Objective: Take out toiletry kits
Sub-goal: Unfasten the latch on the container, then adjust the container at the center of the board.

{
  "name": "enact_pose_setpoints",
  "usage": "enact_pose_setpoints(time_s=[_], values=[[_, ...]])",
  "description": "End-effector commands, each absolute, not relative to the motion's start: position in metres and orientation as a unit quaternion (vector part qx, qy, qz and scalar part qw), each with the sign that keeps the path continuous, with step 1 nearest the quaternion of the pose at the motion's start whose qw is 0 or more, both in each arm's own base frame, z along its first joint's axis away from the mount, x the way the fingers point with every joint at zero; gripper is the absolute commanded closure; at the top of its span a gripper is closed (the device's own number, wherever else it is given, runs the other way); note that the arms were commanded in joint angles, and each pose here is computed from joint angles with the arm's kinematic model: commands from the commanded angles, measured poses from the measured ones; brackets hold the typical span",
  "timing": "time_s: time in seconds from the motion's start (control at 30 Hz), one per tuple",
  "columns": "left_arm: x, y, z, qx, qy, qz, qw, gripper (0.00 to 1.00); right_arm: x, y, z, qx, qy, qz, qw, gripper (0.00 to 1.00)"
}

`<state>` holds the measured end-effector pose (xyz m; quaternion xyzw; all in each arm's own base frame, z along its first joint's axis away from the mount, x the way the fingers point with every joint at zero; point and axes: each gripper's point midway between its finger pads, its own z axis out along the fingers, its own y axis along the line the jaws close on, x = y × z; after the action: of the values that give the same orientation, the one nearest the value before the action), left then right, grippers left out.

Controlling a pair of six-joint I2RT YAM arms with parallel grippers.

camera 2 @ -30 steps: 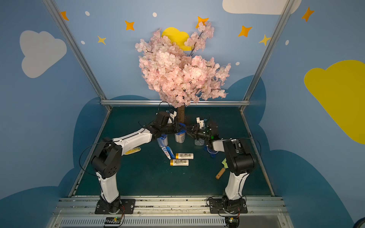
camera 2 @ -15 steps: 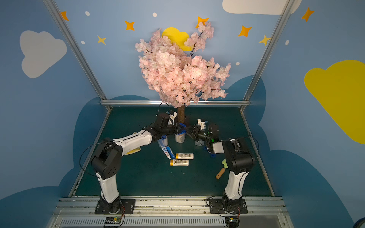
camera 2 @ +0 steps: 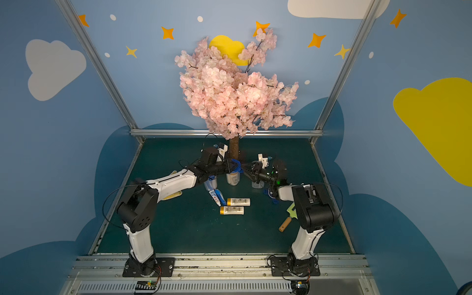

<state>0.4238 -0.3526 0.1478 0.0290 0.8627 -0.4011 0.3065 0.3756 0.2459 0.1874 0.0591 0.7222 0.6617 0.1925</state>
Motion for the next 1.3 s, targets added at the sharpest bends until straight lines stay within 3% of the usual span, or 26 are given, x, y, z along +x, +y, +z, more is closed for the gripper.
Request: enact_pose_setpoints(time_s=[0.0, 0.27, 0.43, 0.5, 0.6, 0.63, 0.93, 1.27], values=[[0.331, -0.267, -0.034, -0.034, 0.981, -0.176, 0.067, 0.98, 0.362, 0.252, 0.243, -0.027, 0.682, 0.687, 0.249, 0.52], [0.332, -0.270, -0.023, -0.026, 0.981, -0.177, 0.074, 0.98, 0.356, 0.247, 0.249, -0.031, 0.710, 0.656, 0.255, 0.55], [0.347, -0.282, 0.021, 0.003, 0.976, -0.185, 0.111, 0.98, 0.351, 0.230, 0.229, -0.028, 0.800, 0.538, 0.264, 0.61], [0.354, -0.290, 0.043, 0.018, 0.972, -0.193, 0.129, 0.97, 0.350, 0.221, 0.227, -0.031, 0.822, 0.499, 0.272, 0.70], [0.366, -0.305, 0.078, 0.041, 0.965, -0.207, 0.158, 0.98, 0.351, 0.210, 0.222, -0.028, 0.847, 0.452, 0.280, 0.98], [0.370, -0.310, 0.091, 0.049, 0.961, -0.213, 0.168, 0.98, 0.352, 0.206, 0.219, -0.027, 0.855, 0.435, 0.280, 1.00], [0.371, -0.340, 0.177, 0.094, 0.934, -0.257, 0.230, 0.98, 0.362, 0.201, 0.191, -0.039, 0.897, 0.365, 0.248, 1.00], [0.348, -0.337, 0.187, 0.095, 0.927, -0.275, 0.237, 0.98, 0.384, 0.216, 0.169, -0.075, 0.926, 0.287, 0.232, 1.00]])
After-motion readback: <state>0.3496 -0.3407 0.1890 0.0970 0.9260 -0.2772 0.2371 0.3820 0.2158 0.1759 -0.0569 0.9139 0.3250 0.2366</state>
